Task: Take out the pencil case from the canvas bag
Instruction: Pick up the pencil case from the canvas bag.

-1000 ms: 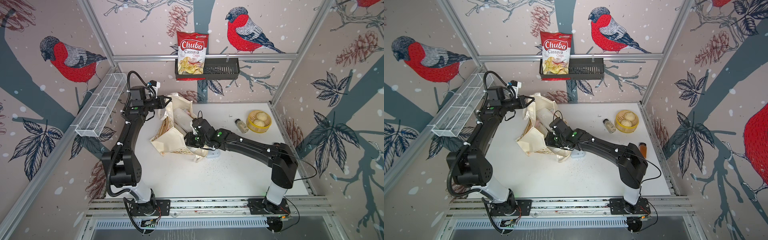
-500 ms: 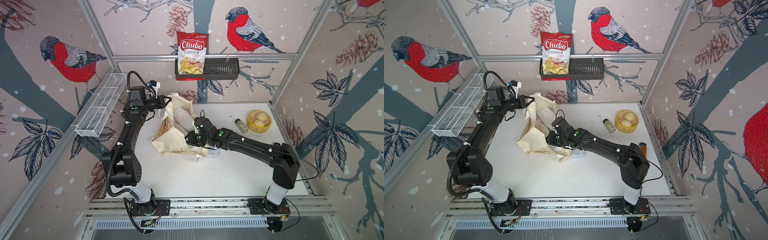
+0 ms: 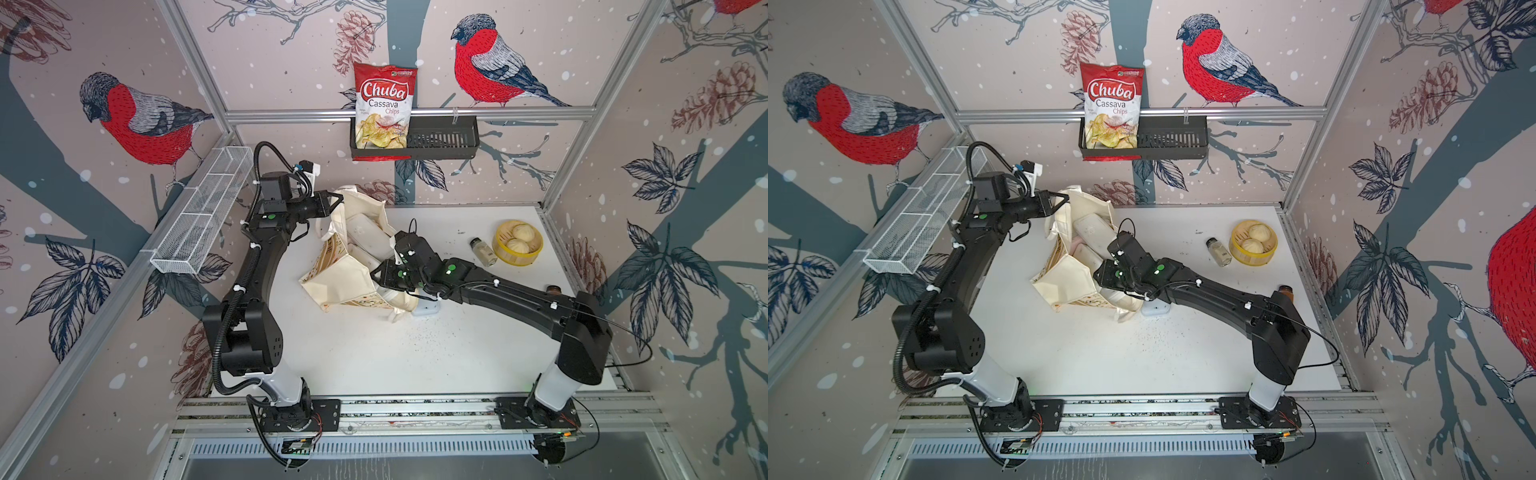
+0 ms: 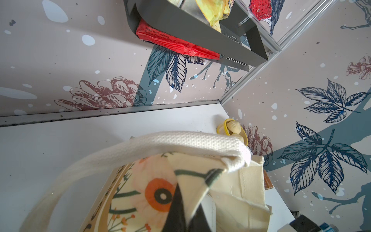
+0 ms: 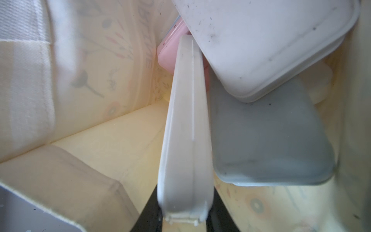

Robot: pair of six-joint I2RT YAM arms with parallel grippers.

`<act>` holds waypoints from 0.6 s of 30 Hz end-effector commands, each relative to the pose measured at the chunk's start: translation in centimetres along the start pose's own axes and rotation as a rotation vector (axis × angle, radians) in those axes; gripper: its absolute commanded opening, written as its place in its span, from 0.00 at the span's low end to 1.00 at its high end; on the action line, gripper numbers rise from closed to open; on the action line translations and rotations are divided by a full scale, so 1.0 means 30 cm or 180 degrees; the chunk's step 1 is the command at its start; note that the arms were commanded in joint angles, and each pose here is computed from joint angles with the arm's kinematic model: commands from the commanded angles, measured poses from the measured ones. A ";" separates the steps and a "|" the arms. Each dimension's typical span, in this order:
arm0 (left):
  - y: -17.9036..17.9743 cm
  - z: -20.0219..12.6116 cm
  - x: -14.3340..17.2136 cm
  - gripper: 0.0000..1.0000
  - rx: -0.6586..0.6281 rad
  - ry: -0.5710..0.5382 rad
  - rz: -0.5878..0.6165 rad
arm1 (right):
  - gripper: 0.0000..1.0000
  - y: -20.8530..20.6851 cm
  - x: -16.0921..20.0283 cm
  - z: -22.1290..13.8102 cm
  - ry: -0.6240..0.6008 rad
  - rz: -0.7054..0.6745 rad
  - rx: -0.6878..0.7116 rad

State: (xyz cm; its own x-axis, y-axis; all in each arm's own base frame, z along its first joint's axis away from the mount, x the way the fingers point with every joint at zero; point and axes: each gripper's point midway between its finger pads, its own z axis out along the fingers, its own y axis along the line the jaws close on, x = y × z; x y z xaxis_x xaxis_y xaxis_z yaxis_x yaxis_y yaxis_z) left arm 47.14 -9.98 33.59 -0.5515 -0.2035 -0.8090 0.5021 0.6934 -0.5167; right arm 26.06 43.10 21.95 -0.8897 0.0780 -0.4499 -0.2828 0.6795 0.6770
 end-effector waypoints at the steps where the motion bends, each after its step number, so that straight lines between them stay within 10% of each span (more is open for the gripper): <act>1: -0.048 -0.016 -0.060 0.00 0.0144 -0.0191 0.0257 | 0.19 0.010 -0.051 -0.007 -0.0227 -0.0044 -0.0027; 9: -0.045 -0.010 -0.055 0.00 0.0171 -0.0181 0.0223 | 0.19 0.009 -0.065 -0.012 -0.0320 -0.0033 -0.0046; 18: -0.065 -0.004 -0.051 0.00 0.0262 -0.0182 0.0230 | 0.42 -0.015 -0.046 0.054 -0.0207 0.0047 -0.0081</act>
State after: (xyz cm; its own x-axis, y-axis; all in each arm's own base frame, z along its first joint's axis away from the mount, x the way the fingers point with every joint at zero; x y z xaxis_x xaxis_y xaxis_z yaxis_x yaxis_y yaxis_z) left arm 46.95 -10.43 33.53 -0.5539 -0.2042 -0.8072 0.5200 0.6723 -0.5269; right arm 27.48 43.19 21.09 -0.8759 0.1141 -0.4687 -0.2753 0.6797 0.6799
